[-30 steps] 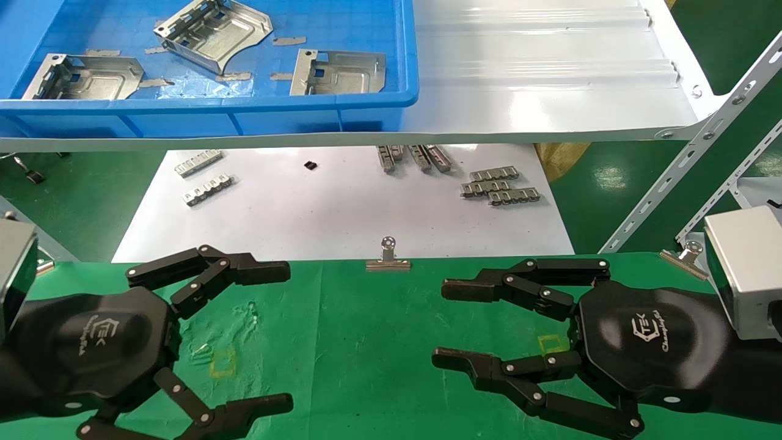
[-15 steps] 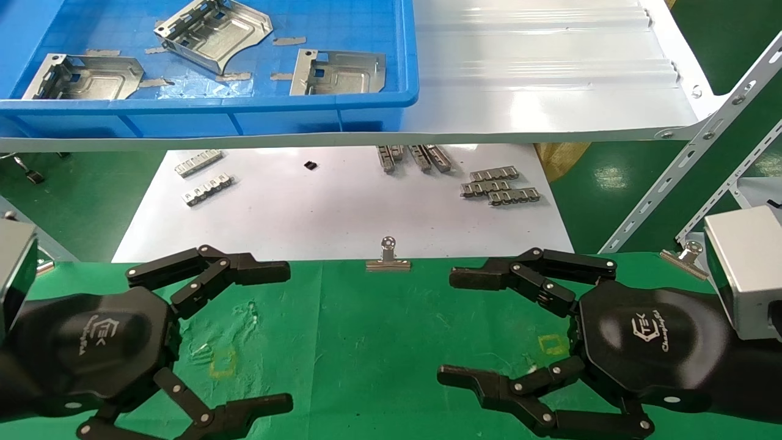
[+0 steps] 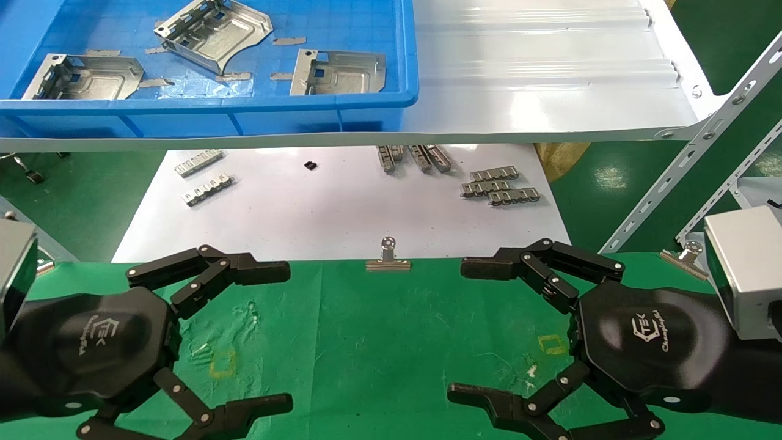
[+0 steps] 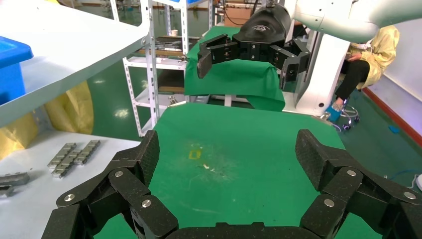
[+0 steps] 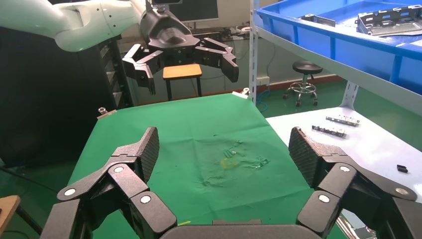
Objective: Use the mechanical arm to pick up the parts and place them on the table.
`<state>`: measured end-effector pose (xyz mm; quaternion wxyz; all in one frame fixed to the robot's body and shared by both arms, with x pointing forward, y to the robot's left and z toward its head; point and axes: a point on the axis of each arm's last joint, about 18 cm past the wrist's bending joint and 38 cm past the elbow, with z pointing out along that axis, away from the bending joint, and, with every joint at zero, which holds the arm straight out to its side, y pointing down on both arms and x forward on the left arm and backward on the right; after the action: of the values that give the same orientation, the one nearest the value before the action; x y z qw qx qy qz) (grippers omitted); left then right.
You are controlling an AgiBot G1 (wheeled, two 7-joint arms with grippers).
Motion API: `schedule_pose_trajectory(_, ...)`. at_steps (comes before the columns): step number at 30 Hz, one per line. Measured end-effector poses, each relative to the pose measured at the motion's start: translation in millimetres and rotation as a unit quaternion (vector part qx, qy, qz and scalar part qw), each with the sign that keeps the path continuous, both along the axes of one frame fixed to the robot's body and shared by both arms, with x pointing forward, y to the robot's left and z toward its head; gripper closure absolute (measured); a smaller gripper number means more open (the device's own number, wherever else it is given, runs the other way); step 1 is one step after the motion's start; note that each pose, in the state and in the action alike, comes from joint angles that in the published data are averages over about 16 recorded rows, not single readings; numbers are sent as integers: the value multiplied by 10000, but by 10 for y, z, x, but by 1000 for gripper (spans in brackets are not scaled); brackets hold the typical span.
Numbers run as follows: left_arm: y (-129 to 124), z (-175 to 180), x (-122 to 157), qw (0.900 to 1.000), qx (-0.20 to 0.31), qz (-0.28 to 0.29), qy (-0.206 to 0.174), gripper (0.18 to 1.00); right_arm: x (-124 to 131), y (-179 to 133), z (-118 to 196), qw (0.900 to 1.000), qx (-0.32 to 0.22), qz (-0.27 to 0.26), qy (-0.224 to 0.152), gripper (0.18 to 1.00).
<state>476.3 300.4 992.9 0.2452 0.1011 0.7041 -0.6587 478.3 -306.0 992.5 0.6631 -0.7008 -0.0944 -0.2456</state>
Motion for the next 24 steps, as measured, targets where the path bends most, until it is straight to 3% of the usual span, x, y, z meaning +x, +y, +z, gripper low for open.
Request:
schedule_pose_trajectory(8,0,0,0,10000,0,0,0,183,0,0,0,10000,0,0,0,195)
schedule_pose_trajectory(24,0,0,0,10000,0,0,0,183,0,0,0,10000,0,0,0,181)
